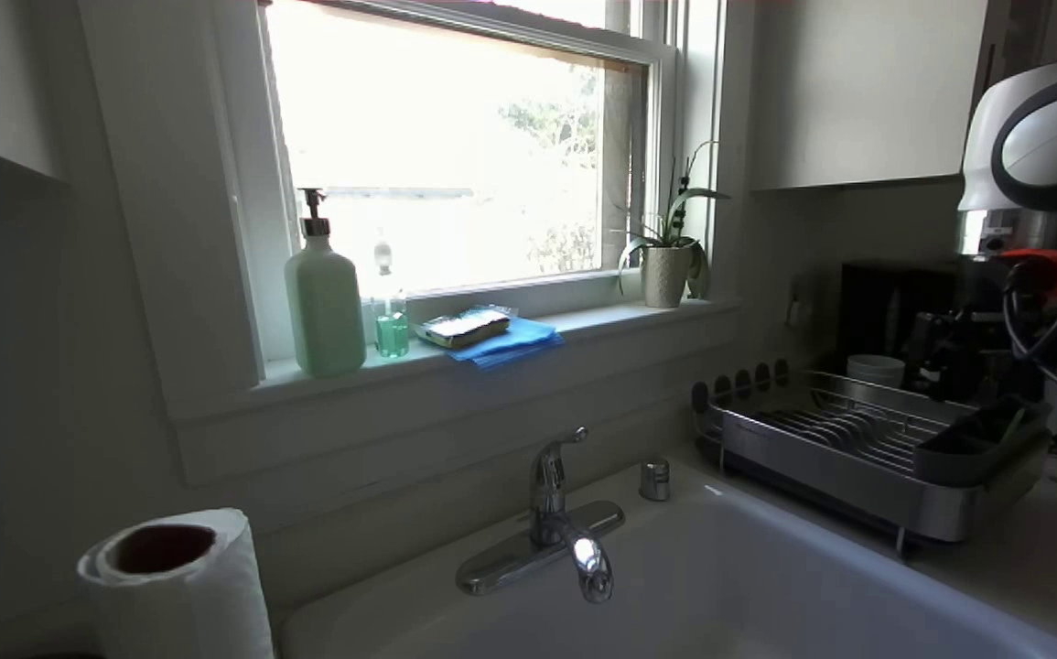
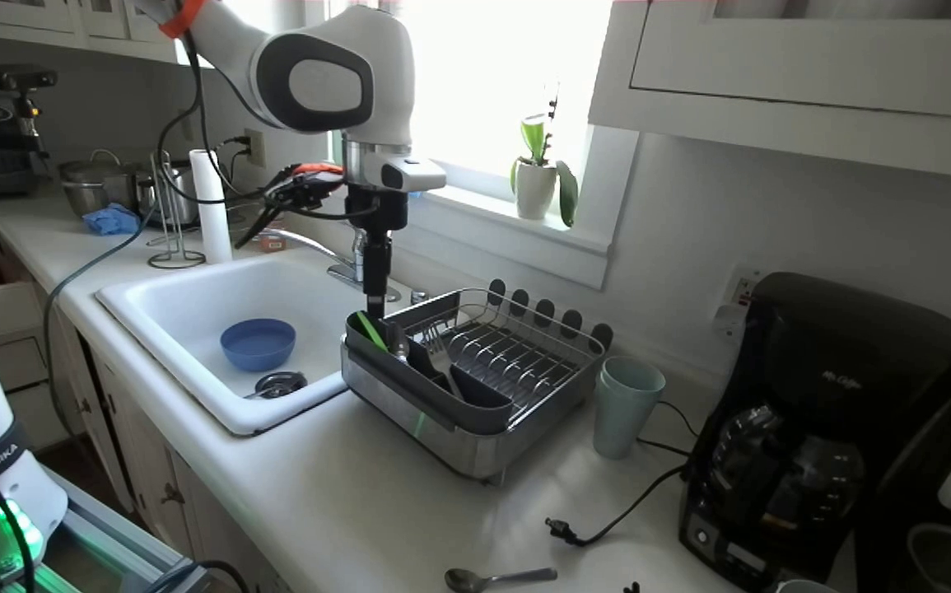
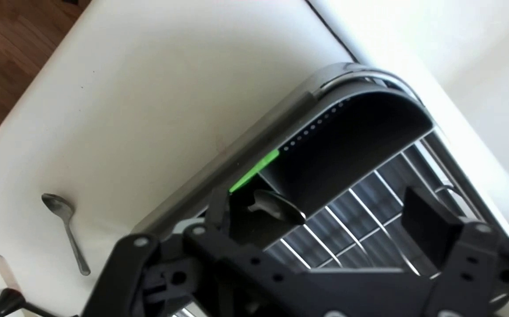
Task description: Move the spoon to center of the utensil drying rack and move the green knife to the left compartment
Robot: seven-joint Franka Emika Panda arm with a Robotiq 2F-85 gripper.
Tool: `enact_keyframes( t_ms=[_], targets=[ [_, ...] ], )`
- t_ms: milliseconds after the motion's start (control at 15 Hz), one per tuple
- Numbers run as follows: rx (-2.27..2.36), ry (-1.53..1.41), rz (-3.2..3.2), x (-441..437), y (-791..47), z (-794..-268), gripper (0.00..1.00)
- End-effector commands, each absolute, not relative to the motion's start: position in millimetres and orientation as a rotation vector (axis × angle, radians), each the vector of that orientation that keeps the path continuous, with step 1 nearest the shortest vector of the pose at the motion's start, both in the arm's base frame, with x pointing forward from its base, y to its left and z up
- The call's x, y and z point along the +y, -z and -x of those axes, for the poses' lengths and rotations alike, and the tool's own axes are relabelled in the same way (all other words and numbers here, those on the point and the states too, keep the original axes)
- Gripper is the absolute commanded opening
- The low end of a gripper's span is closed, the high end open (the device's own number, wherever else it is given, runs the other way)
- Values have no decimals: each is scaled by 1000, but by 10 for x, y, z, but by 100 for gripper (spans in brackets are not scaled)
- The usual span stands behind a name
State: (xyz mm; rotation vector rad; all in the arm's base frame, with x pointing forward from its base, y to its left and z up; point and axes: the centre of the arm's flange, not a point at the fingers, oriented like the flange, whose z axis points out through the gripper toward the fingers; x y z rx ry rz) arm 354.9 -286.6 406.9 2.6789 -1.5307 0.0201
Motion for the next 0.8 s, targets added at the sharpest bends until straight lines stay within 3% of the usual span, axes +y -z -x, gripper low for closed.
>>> enact_keyframes(
  t_ms=[0,333,733],
  targets=[
    [-1500,75,-2654,-2868,-4148,-3534,100],
    [-1527,159,-2648,-2937,-4039,-3436,100],
    [-1650,156,-2665,-3090,-3910,-3358,90]
  ],
)
